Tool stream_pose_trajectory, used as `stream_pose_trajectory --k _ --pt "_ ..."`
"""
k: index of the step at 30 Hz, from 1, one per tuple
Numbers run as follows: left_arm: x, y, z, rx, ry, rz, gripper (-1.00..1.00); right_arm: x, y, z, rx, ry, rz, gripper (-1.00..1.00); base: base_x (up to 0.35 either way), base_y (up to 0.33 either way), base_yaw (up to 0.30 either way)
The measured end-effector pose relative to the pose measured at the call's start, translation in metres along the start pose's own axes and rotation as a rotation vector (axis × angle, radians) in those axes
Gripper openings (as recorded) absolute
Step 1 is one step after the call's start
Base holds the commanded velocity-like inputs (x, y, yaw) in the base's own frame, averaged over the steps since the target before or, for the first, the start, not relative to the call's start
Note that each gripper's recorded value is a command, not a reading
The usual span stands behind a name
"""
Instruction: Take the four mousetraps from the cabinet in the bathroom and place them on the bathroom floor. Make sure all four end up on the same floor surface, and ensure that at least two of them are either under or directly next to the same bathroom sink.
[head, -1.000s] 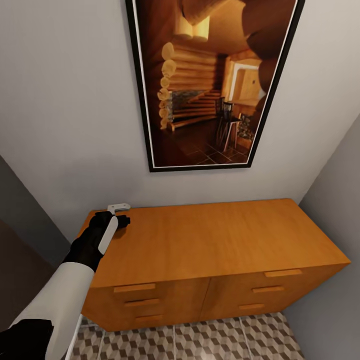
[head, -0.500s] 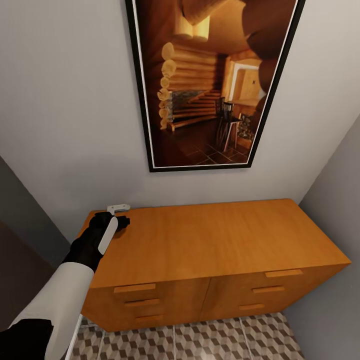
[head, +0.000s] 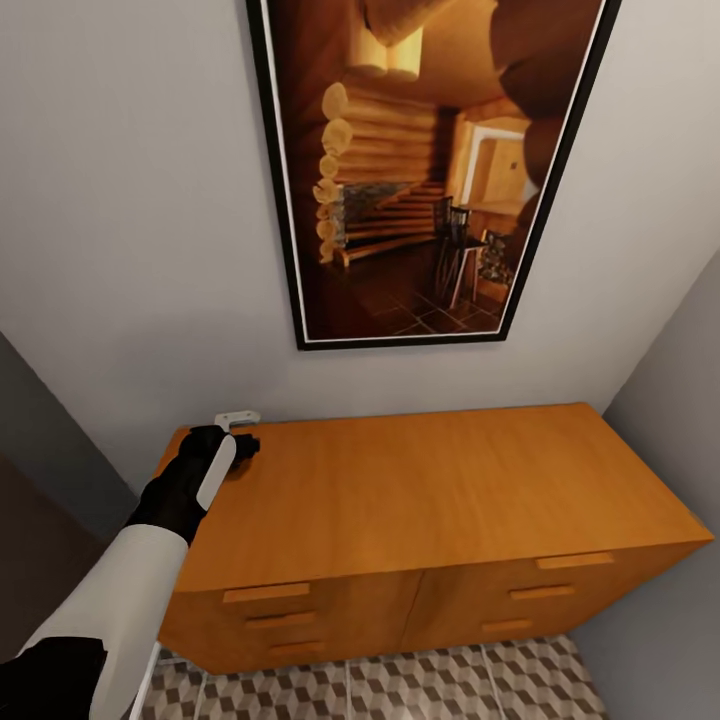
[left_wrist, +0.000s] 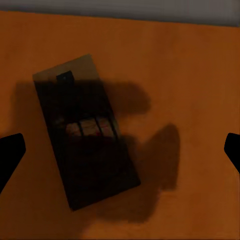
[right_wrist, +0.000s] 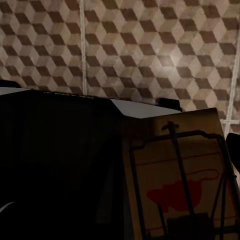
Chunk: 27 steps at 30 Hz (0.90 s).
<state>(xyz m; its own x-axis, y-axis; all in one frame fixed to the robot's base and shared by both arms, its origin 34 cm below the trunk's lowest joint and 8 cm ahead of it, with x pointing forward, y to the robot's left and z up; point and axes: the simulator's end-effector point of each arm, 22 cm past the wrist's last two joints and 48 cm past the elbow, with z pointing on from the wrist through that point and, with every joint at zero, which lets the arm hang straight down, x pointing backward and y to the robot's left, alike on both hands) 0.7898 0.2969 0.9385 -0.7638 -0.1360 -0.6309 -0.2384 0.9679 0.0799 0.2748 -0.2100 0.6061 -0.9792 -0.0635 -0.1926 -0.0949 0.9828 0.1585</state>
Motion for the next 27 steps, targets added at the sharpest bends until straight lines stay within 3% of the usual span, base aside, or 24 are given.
stream_pose_trajectory --k 27 --pt "0.002 0.009 0.003 -0.015 0.005 0.002 1.00 0.013 0.015 0.000 -0.023 0.018 0.006 -1.00 0.008 0.000 0.000"
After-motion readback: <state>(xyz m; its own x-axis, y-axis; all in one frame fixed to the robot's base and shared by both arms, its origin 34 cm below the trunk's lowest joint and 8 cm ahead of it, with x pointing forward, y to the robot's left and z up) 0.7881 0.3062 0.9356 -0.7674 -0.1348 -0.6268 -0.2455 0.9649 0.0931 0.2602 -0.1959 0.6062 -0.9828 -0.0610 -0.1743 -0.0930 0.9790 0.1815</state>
